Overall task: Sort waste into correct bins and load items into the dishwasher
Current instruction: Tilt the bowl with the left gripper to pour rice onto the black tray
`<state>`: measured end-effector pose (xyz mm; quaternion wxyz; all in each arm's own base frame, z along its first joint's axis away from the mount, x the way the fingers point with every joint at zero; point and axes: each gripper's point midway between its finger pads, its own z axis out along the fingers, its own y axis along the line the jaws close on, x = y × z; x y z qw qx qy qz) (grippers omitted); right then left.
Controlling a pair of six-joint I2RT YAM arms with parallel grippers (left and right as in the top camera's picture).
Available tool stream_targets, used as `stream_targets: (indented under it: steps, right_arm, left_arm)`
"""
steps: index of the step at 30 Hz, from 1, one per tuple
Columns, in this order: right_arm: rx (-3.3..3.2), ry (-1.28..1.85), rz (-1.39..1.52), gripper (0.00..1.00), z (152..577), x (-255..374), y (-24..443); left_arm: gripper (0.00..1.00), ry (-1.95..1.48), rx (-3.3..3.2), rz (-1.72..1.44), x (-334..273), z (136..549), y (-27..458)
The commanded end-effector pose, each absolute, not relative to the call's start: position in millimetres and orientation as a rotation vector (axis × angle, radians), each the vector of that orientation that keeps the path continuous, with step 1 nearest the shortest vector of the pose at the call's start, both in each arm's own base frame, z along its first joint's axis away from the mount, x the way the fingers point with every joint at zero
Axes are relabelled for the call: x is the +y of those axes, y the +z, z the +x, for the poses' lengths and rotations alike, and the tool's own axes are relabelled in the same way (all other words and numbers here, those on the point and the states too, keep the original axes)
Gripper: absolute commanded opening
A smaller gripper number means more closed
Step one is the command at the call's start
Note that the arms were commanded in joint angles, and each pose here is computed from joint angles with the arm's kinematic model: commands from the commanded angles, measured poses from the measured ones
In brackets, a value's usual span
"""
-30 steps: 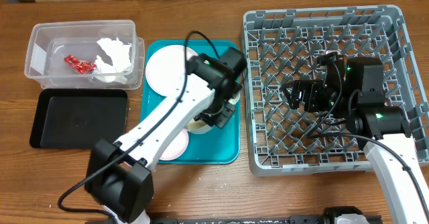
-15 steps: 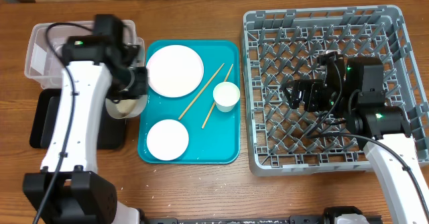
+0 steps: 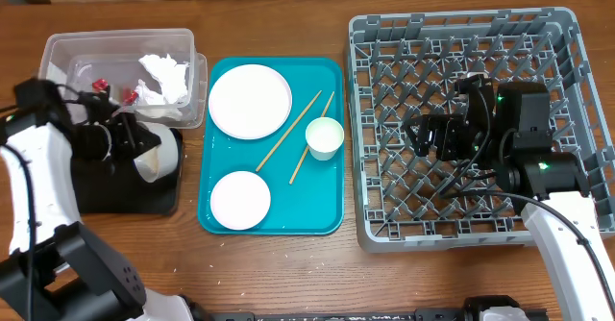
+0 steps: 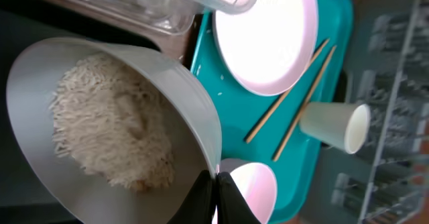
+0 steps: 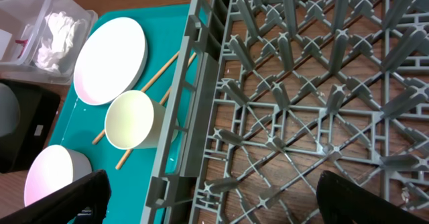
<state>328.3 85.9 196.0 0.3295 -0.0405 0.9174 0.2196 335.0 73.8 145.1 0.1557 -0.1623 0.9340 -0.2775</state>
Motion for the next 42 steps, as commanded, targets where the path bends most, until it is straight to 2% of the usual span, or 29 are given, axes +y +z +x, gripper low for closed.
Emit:
stream_targets:
  steps: [1, 16, 42]
  right_arm:
    - [2.370, 0.580, -0.114, 1.00, 332.7, 86.6, 207.0]
    - [2.370, 0.580, -0.113, 1.00, 332.6, 86.6, 206.9]
    - [2.371, 0.581, -0.113, 1.00, 332.5, 86.6, 206.9]
  left_arm:
    - [0.04, -0.996, 2.482, -0.456, 74.6, 343.4, 169.2]
    - [0.04, -1.214, 2.064, -0.624, 134.1, 338.9, 219.9]
    - [0.04, -1.561, 1.686, -0.644, 138.8, 325.1, 282.0]
